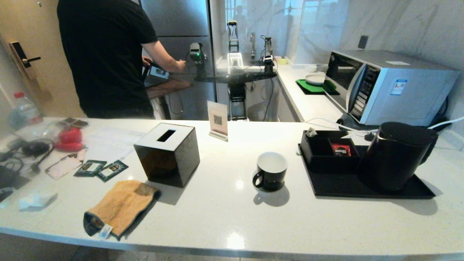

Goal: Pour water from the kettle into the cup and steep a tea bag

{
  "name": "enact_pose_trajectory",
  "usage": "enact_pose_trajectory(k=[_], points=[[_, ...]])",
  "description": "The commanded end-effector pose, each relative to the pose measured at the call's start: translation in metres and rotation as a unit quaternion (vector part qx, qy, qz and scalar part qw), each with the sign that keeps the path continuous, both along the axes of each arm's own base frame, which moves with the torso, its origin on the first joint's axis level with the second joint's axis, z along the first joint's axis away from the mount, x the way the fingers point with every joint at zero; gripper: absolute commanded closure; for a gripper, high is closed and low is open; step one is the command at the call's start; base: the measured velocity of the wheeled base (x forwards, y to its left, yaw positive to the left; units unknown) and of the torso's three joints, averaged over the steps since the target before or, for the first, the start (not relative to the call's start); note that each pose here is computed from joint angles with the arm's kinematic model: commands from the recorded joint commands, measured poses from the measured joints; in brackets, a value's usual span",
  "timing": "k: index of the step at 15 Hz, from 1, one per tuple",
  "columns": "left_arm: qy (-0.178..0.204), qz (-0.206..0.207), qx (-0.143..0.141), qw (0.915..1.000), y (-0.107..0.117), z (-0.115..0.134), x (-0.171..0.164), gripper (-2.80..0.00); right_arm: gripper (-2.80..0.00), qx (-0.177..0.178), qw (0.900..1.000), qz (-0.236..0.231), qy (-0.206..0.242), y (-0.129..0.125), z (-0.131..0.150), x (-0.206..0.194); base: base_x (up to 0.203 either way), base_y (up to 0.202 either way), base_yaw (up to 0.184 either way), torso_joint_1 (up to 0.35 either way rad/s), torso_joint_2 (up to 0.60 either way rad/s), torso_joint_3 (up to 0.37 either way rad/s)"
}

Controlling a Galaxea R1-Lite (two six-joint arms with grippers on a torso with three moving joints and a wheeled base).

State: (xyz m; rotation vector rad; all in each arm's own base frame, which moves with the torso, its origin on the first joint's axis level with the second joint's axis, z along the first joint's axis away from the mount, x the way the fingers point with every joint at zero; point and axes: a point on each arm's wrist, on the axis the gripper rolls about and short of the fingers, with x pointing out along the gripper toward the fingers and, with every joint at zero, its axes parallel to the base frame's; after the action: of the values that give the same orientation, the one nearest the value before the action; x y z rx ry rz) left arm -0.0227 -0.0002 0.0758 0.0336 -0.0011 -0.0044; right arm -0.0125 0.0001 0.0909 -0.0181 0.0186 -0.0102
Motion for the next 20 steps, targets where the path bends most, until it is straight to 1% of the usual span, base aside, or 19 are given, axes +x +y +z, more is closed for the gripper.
enact_pose_trajectory(k=[1, 3, 5, 7, 10, 12, 13, 14, 16, 18, 20], points=[[0.0, 0.0, 0.0, 1.0, 0.0, 0.0, 0.0, 0.0, 0.0, 0.005, 0.999, -0.025, 0.041, 0.0, 0.015, 0.017, 0.0, 0.0, 0.0, 0.0, 0.0, 0.0], [0.0, 0.0, 0.0, 1.0, 0.0, 0.0, 0.0, 0.0, 0.0, 0.018, 0.996, -0.063, 0.055, -0.003, 0.031, 0.03, 0.0, 0.0, 0.0, 0.0, 0.0, 0.0], [0.0, 0.0, 0.0, 1.0, 0.0, 0.0, 0.0, 0.0, 0.0, 0.028, 0.992, -0.105, 0.066, -0.007, 0.049, 0.044, 0.0, 0.0, 0.0, 0.0, 0.0, 0.0], [0.001, 0.0, 0.0, 1.0, 0.0, 0.0, 0.0, 0.0, 0.0, 0.037, 0.983, -0.158, 0.086, -0.016, 0.061, 0.06, 0.0, 0.0, 0.0, 0.0, 0.0, 0.0], [0.001, 0.0, 0.0, 1.0, 0.0, 0.0, 0.0, 0.0, 0.0, 0.049, 0.965, -0.23, 0.118, -0.036, 0.071, 0.083, 0.0, 0.0, 0.0, 0.0, 0.0, 0.0], [0.0, 0.0, 0.0, 1.0, 0.0, 0.0, 0.0, 0.0, 0.0, 0.055, 0.957, -0.252, 0.135, -0.048, 0.077, 0.097, 0.0, 0.0, 0.0, 0.0, 0.0, 0.0], [0.0, 0.0, 0.0, 1.0, 0.0, 0.0, 0.0, 0.0, 0.0, 0.055, 0.955, -0.256, 0.138, -0.052, 0.078, 0.102, 0.0, 0.0, 0.0, 0.0, 0.0, 0.0], [0.0, 0.0, 0.0, 1.0, 0.0, 0.0, 0.0, 0.0, 0.0, 0.054, 0.952, -0.266, 0.144, -0.056, 0.079, 0.108, 0.0, 0.0, 0.0, 0.0, 0.0, 0.0], [0.0, 0.0, 0.0, 1.0, 0.0, 0.0, 0.0, 0.0, 0.0, 0.044, 0.939, -0.295, 0.169, -0.066, 0.074, 0.122, 0.0, 0.0, 0.0, 0.0, 0.0, 0.0], [0.0, 0.0, 0.0, 1.0, 0.0, 0.0, 0.0, 0.0, 0.0, 0.039, 0.935, -0.304, 0.177, -0.074, 0.072, 0.134, 0.0, 0.0, 0.0, 0.0, 0.0, 0.0], [0.0, 0.0, 0.0, 1.0, 0.0, 0.0, 0.0, 0.0, 0.0, 0.043, 0.932, -0.301, 0.196, -0.081, 0.069, 0.147, 0.0, 0.0, 0.0, 0.0, 0.0, 0.0]])
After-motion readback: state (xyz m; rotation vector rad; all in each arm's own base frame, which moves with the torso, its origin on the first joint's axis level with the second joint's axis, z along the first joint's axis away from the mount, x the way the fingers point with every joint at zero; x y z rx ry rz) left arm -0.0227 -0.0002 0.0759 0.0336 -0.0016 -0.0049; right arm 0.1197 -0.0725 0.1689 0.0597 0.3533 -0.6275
